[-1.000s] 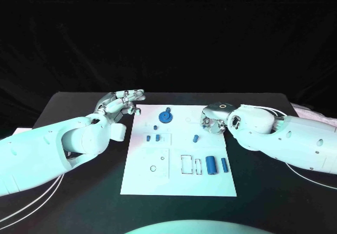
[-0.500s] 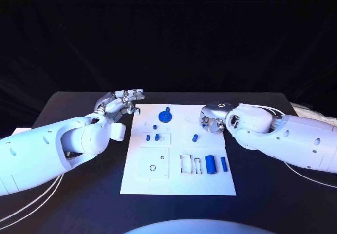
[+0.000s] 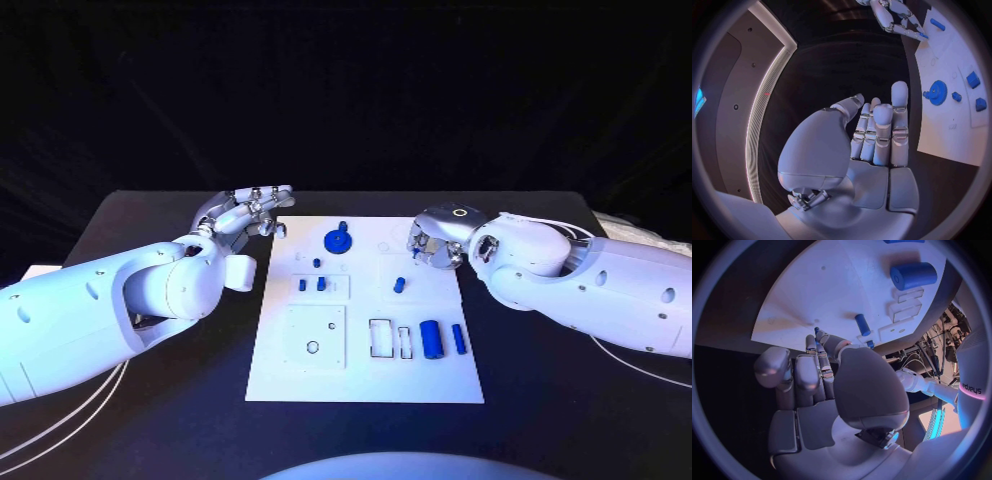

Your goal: Assemble the parts on the task board

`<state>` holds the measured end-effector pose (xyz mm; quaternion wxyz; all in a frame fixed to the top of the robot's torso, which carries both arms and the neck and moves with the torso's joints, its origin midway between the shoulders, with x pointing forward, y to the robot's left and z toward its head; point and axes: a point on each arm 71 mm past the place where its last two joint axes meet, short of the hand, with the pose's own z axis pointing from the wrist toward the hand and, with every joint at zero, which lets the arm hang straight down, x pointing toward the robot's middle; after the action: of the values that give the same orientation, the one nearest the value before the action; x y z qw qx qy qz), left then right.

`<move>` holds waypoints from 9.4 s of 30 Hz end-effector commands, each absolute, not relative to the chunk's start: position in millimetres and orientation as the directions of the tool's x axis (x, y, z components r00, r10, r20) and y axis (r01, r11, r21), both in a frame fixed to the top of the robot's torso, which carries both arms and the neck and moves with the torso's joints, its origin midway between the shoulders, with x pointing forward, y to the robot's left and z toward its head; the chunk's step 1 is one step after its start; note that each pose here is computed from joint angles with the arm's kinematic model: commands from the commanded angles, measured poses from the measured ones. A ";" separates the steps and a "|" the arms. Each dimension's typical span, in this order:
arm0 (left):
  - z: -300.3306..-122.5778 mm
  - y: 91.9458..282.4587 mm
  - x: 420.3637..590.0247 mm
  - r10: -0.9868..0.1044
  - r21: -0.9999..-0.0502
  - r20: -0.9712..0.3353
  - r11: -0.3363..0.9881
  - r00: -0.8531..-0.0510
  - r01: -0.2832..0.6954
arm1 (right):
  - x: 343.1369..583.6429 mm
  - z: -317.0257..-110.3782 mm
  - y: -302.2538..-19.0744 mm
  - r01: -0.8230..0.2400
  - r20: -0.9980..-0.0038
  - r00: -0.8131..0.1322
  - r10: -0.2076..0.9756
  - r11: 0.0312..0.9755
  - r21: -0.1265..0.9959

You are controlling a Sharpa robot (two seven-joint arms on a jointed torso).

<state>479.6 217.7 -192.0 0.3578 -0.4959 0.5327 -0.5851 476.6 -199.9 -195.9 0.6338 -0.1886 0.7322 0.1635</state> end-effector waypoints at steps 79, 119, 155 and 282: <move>-190.2 205.5 474.1 -0.928 -0.974 0.219 -0.189 -0.302 -0.127 | 398.7 -251.9 -66.1 -0.704 -0.941 -0.324 -0.099 0.689 0.170; -190.4 208.3 473.7 -0.927 -0.973 0.220 -0.188 -0.304 -0.131 | 419.4 -191.8 -172.0 -0.531 -0.979 -0.201 -0.025 0.843 0.088; -190.3 207.9 473.7 -0.926 -0.973 0.220 -0.188 -0.307 -0.131 | 430.6 -208.5 -163.9 -0.540 -0.977 -0.201 -0.075 0.840 0.047; -191.9 201.0 474.4 -0.919 -0.973 0.222 -0.186 -0.325 -0.140 | 364.4 -232.2 -26.7 -0.755 -0.946 -0.320 -0.059 0.619 0.217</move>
<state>475.2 203.6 -193.1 0.3306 -0.4878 0.5480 -0.5936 366.3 -27.4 -230.1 0.5216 -0.2777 0.7362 0.3298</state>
